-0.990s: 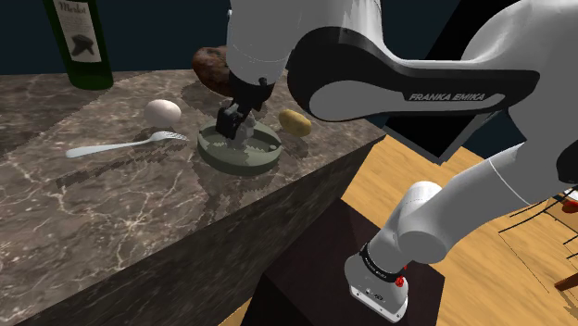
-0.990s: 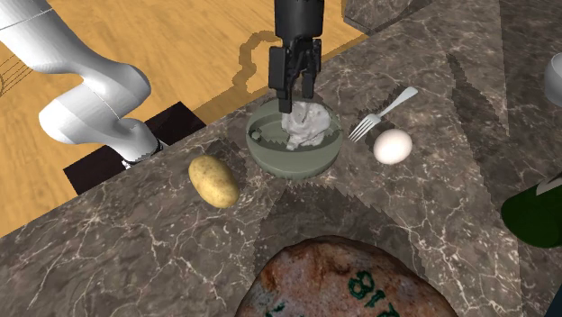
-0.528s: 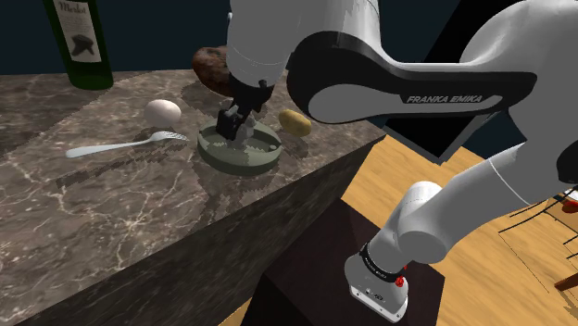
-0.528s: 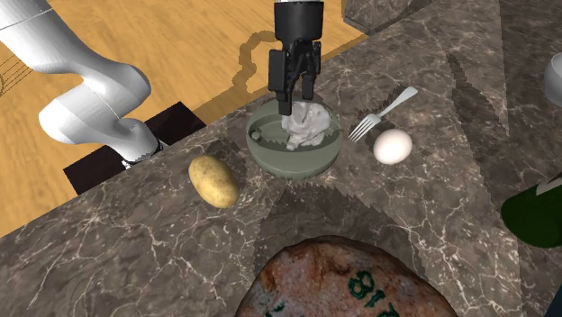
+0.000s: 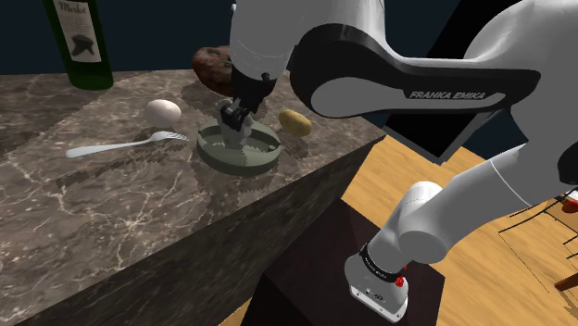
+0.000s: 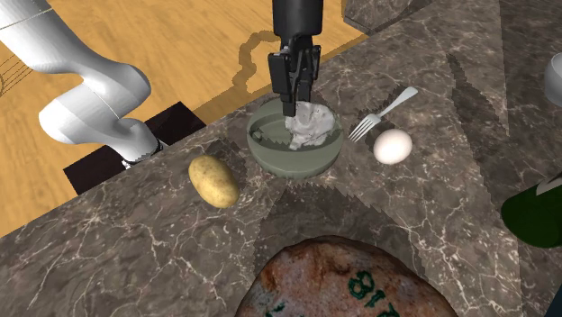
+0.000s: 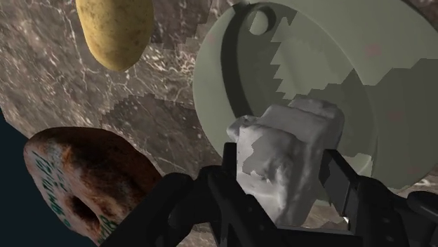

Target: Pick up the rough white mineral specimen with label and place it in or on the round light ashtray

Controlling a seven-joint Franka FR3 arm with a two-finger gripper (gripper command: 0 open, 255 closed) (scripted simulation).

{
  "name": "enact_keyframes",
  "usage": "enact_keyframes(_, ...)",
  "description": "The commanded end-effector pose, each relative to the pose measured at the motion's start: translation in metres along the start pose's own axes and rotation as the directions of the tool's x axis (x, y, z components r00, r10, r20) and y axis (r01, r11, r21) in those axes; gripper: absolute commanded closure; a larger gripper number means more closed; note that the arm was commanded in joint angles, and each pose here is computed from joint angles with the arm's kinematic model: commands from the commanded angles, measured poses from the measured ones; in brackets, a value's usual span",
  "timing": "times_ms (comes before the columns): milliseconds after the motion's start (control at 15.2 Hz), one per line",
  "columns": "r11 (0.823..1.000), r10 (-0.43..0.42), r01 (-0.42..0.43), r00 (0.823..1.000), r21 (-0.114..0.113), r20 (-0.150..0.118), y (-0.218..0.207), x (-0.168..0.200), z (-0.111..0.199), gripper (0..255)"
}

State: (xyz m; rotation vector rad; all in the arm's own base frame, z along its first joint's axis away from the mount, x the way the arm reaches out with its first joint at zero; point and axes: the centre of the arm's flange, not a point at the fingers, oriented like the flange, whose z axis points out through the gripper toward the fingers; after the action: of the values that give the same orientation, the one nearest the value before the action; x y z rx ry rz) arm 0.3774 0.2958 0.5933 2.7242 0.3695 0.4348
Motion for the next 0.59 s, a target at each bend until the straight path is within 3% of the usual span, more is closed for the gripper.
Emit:
enact_keyframes(0, 1.0, -0.008, 0.008, 1.0, 0.011, 0.02, -0.005, 0.0, 0.008, 255)
enact_keyframes(528, 1.0, -0.008, 0.008, 1.0, 0.011, 0.02, 0.005, 0.007, -0.026, 255)
